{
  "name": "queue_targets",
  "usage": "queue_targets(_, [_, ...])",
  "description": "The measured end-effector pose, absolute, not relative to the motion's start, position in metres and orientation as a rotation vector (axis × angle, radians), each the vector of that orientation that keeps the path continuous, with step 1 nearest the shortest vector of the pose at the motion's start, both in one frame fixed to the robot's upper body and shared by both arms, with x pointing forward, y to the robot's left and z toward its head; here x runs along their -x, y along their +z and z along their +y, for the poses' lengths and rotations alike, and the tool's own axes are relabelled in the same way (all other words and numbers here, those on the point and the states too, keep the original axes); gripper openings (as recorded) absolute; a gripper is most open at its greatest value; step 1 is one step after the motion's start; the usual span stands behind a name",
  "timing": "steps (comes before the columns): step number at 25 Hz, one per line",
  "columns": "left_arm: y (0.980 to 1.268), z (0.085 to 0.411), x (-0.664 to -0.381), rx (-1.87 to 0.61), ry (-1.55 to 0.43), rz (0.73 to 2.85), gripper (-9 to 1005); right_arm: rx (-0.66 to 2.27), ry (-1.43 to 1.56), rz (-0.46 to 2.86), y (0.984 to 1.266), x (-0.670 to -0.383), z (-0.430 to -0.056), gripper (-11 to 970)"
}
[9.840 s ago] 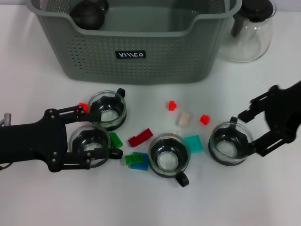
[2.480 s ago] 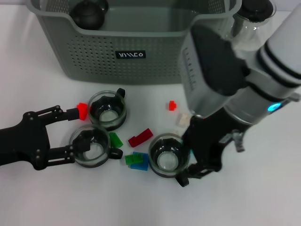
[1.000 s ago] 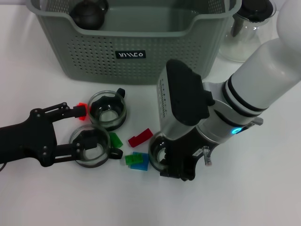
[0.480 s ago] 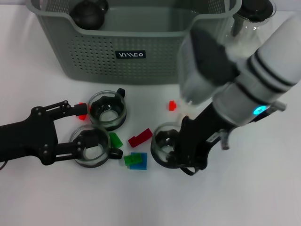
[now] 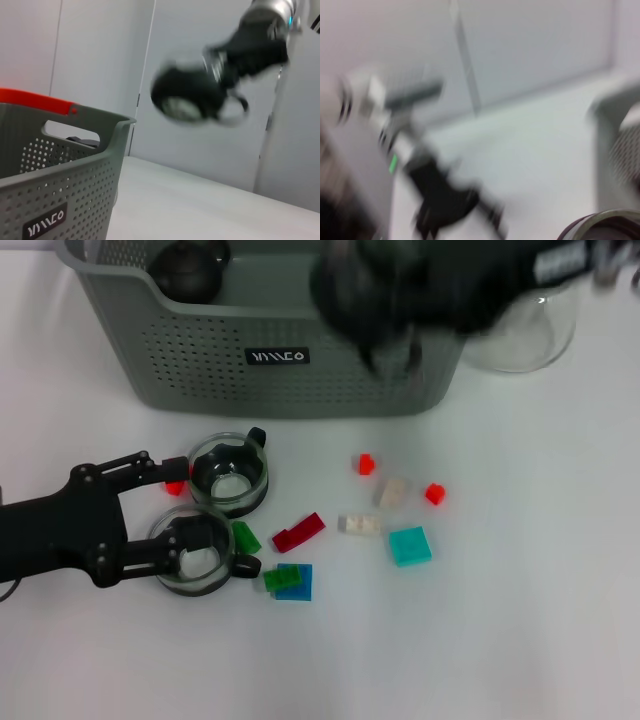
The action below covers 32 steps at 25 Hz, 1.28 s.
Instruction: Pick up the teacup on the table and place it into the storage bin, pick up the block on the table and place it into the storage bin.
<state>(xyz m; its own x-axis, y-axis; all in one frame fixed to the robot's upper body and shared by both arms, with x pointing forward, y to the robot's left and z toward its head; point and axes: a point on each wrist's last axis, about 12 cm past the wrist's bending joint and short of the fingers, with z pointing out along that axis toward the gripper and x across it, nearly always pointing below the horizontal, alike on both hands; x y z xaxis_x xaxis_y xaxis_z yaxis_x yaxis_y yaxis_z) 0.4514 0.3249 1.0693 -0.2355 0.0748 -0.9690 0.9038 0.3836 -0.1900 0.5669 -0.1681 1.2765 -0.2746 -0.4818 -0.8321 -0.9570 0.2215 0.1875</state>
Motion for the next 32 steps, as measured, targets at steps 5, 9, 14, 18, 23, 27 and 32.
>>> queue_targets(5, [1.070, 0.324, -0.453, -0.891, -1.009, 1.611, 809, 1.093, 0.868, 1.741, 1.303, -0.588, -0.168, 58])
queue_targets(9, [1.069, 0.323, -0.454, -0.885, -1.009, 1.612, 809, 1.011, 0.767, 1.793, 1.300, -0.618, -0.144, 58])
queue_targets(14, [1.067, 0.319, -0.454, -0.879, -1.015, 1.613, 809, 0.973, 0.680, 1.936, 1.276, -0.656, -0.109, 57])
queue_targets(18, [1.065, 0.316, -0.457, -0.875, -1.019, 1.621, 808, 0.943, 0.579, 2.045, 1.247, -0.684, -0.081, 57])
queue_targets(23, [1.063, 0.313, -0.459, -0.872, -1.028, 1.625, 808, 0.935, 0.434, 2.104, 1.224, -0.700, -0.064, 58])
queue_targets(27, [1.064, 0.312, -0.460, -0.873, -1.028, 1.625, 808, 0.924, 0.311, 2.134, 1.204, -0.705, -0.057, 62])
queue_targets(32, [1.064, 0.312, -0.461, -0.875, -1.029, 1.624, 808, 0.910, 0.272, 2.178, 1.185, -0.703, -0.065, 80])
